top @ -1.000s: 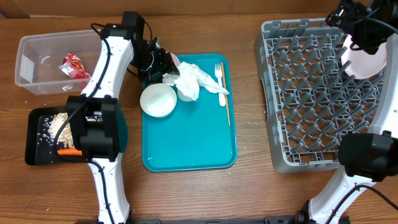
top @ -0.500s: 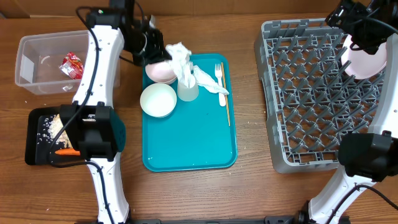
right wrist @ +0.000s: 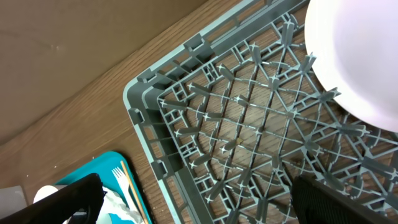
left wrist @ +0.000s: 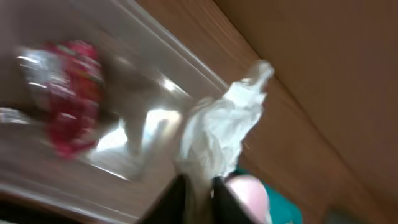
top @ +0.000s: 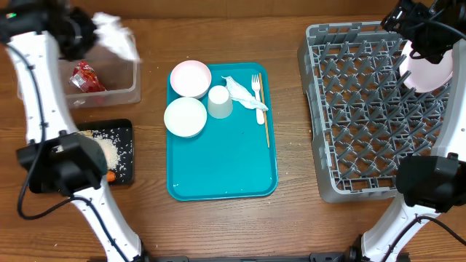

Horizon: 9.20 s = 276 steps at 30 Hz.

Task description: Sort waste into correct bins and load items into the dishwasher rack

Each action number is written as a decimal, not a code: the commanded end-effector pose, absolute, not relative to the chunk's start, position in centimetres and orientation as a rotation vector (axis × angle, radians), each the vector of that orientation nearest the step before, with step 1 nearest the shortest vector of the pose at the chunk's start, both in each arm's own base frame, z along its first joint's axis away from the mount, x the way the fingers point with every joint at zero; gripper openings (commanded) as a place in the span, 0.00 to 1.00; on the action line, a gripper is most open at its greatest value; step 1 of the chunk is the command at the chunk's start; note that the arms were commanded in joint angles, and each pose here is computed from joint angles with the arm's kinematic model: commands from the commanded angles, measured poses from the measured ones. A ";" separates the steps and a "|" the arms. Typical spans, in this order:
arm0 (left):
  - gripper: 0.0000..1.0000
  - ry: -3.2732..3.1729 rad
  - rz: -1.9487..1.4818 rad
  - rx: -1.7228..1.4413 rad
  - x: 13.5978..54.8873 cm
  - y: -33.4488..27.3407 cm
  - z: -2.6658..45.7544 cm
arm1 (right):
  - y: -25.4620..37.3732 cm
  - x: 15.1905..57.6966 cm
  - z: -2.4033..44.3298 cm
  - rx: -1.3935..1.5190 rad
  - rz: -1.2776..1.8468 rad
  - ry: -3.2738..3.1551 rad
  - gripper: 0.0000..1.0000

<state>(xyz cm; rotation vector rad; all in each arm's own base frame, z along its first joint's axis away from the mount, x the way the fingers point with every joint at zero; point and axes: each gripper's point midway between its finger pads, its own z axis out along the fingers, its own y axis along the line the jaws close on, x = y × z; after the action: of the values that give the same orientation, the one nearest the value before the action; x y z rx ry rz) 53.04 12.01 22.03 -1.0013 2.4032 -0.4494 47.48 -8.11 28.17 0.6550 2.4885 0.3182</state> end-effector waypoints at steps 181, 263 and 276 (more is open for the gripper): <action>0.10 2.844 -0.045 -1.105 42.8 -29.6 1.8 | -8.3 47.6 28.3 0.658 0.313 2.481 1.00; 1.00 2.456 0.237 -0.972 43.4 4.2 29.4 | -8.3 47.6 28.3 0.658 0.313 2.481 1.00; 1.00 2.427 0.071 -1.232 42.1 11.4 28.6 | -8.3 47.6 28.3 0.658 0.313 2.481 1.00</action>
<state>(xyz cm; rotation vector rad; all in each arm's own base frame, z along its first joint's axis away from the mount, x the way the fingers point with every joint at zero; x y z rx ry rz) 42.04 11.85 29.00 -1.2291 2.4031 0.1188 47.49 -8.12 28.17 0.6550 2.4881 0.3177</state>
